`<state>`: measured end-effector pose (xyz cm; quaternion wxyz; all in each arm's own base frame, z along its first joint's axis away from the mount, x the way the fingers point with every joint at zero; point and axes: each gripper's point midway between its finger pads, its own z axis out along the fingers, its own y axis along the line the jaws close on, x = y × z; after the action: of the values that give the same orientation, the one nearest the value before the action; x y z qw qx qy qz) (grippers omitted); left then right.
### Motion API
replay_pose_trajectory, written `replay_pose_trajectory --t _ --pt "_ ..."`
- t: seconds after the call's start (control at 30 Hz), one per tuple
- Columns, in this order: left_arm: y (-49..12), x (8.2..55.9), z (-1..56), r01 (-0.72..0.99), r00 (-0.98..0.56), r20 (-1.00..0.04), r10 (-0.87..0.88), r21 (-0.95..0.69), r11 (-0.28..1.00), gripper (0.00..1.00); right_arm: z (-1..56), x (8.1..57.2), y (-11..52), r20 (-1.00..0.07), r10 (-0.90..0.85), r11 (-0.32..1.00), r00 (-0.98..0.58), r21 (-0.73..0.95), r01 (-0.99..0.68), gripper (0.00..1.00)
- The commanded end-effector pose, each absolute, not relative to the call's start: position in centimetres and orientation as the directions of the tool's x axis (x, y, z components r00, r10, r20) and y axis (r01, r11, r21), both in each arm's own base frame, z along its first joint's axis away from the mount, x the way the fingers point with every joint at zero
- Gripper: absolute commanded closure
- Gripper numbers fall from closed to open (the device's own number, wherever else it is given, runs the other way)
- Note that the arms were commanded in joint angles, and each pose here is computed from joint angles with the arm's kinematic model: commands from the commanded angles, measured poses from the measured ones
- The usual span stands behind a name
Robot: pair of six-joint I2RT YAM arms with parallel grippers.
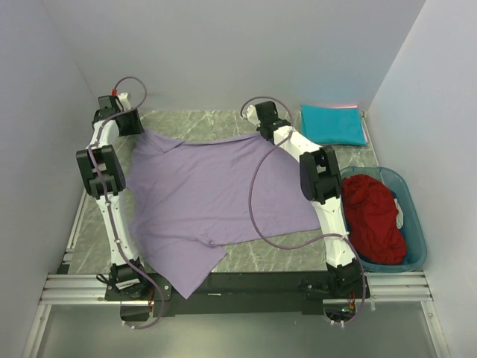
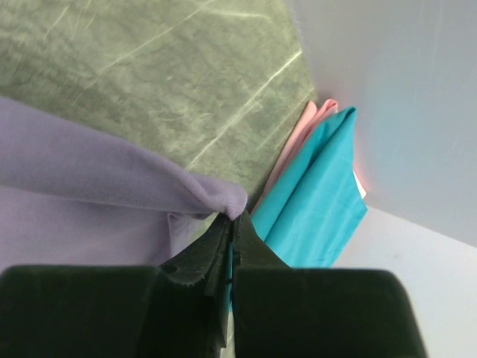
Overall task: Fold and stack the t-shirts
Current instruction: Flatten the tshirt out
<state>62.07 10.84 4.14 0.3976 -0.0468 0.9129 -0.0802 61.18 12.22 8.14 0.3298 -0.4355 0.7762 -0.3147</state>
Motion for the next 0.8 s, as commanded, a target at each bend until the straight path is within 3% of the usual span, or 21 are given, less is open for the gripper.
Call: replay_pose_trajectory --t 0.0,0.17,0.23,0.27,0.37,0.57,0.77 --pt "10.3 64.9 6.4 -0.037 -0.611 -0.774 -0.166 -0.181 0.983 0.45 7.8 61.9 11.8 -0.207 -0.898 0.378 -0.389 -0.815 -0.439 1.00" --pt "9.7 65.4 6.5 -0.024 -0.613 -0.778 -0.138 -0.157 0.987 0.47 7.1 62.5 12.0 -0.193 -0.902 0.365 -0.387 -0.820 -0.442 0.98" --pt "9.8 65.3 6.5 -0.027 -0.613 -0.778 -0.139 -0.156 0.987 0.47 7.2 62.6 11.9 -0.196 -0.899 0.369 -0.391 -0.821 -0.436 0.89" --pt "9.7 65.3 6.6 -0.026 -0.612 -0.779 -0.138 -0.155 0.988 0.47 7.2 62.6 11.8 -0.195 -0.899 0.369 -0.392 -0.821 -0.435 0.79" --pt "9.7 65.3 6.6 -0.024 -0.612 -0.779 -0.137 -0.154 0.988 0.47 7.5 62.6 11.7 -0.200 -0.897 0.373 -0.394 -0.822 -0.431 0.71" --pt "9.6 65.2 6.4 -0.024 -0.614 -0.777 -0.136 -0.154 0.988 0.48 9.9 63.4 11.7 -0.266 -0.880 0.421 -0.393 -0.821 -0.386 0.73" --pt "9.6 65.2 6.6 -0.022 -0.610 -0.781 -0.135 -0.154 0.988 0.50 12.7 64.3 11.8 -0.415 -0.820 0.555 -0.393 -0.745 -0.370 0.75"
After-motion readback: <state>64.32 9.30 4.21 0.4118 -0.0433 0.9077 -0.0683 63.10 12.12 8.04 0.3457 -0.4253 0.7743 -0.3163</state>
